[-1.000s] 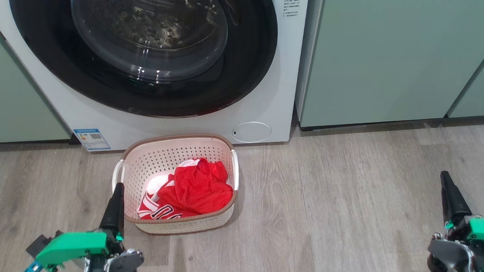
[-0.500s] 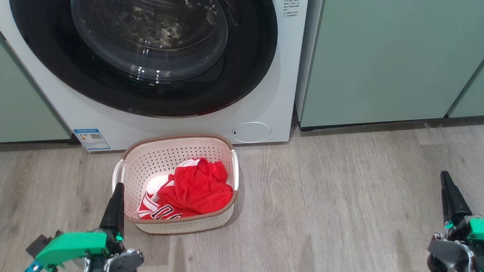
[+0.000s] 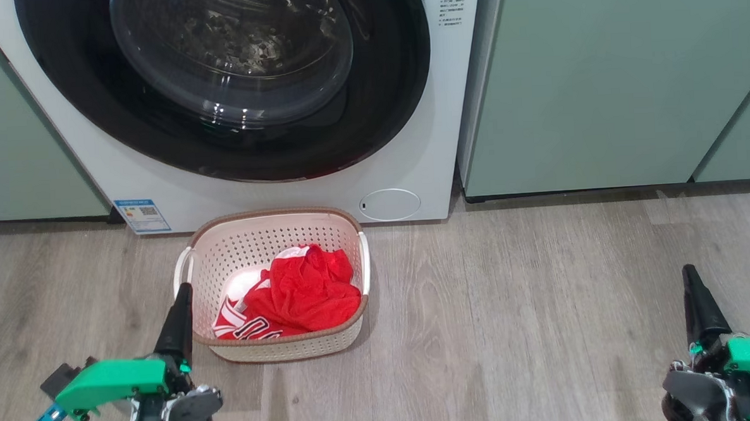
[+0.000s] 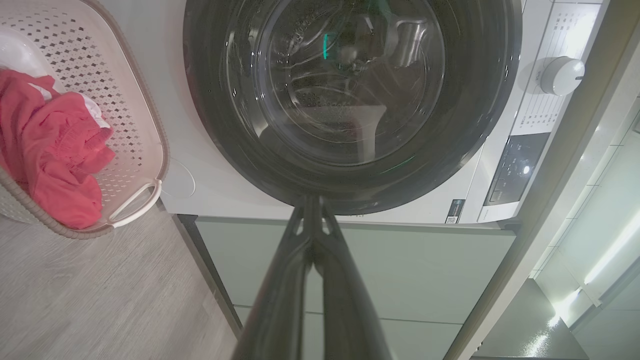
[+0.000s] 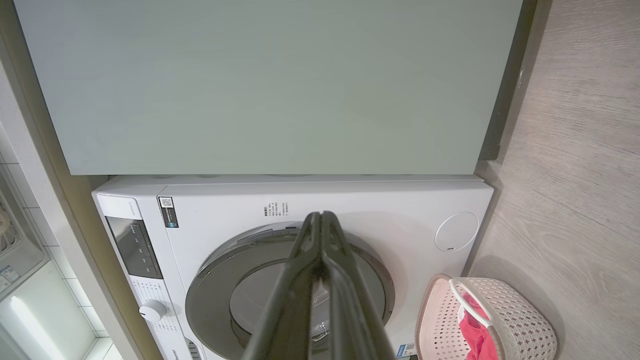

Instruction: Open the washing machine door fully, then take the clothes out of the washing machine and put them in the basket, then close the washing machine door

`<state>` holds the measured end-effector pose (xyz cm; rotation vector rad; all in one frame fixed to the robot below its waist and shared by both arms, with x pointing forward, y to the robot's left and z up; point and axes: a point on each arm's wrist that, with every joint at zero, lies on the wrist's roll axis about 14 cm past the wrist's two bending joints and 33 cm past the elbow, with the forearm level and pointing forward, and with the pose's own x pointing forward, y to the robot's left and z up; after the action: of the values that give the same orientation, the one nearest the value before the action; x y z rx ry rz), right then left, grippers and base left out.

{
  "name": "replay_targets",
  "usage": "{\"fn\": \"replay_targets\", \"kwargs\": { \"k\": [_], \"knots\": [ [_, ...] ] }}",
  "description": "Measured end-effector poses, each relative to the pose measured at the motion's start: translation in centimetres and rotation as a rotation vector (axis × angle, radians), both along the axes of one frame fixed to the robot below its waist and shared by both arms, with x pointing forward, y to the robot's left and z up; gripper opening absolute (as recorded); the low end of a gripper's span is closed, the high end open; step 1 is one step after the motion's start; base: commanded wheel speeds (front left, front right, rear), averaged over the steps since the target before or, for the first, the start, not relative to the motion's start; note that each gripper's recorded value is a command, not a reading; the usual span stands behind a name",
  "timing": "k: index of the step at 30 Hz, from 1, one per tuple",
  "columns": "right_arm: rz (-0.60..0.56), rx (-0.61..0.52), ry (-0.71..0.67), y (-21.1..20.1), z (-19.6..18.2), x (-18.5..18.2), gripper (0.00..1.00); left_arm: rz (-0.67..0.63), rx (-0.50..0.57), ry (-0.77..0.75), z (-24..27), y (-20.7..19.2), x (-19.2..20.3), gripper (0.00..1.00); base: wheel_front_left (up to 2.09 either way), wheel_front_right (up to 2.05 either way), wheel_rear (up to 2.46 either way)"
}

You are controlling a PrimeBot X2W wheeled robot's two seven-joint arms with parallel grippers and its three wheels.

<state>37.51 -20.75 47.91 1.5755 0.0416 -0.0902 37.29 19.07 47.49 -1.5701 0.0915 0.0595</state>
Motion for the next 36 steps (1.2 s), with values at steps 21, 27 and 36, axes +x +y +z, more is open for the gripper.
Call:
{"fn": "replay_targets", "kwargs": {
  "k": [21,27,36],
  "knots": [
    [0.0,0.0,0.0,0.0,0.0,0.0,0.0,0.0,0.0,0.0,0.0,0.0,0.0,0.0,0.0,0.0,0.0],
    [0.0,0.0,0.0,0.0,0.0,0.0,0.0,0.0,0.0,0.0,0.0,0.0,0.0,0.0,0.0,0.0,0.0],
    [0.0,0.0,0.0,0.0,0.0,0.0,0.0,0.0,0.0,0.0,0.0,0.0,0.0,0.0,0.0,0.0,0.0]
  ]
}}
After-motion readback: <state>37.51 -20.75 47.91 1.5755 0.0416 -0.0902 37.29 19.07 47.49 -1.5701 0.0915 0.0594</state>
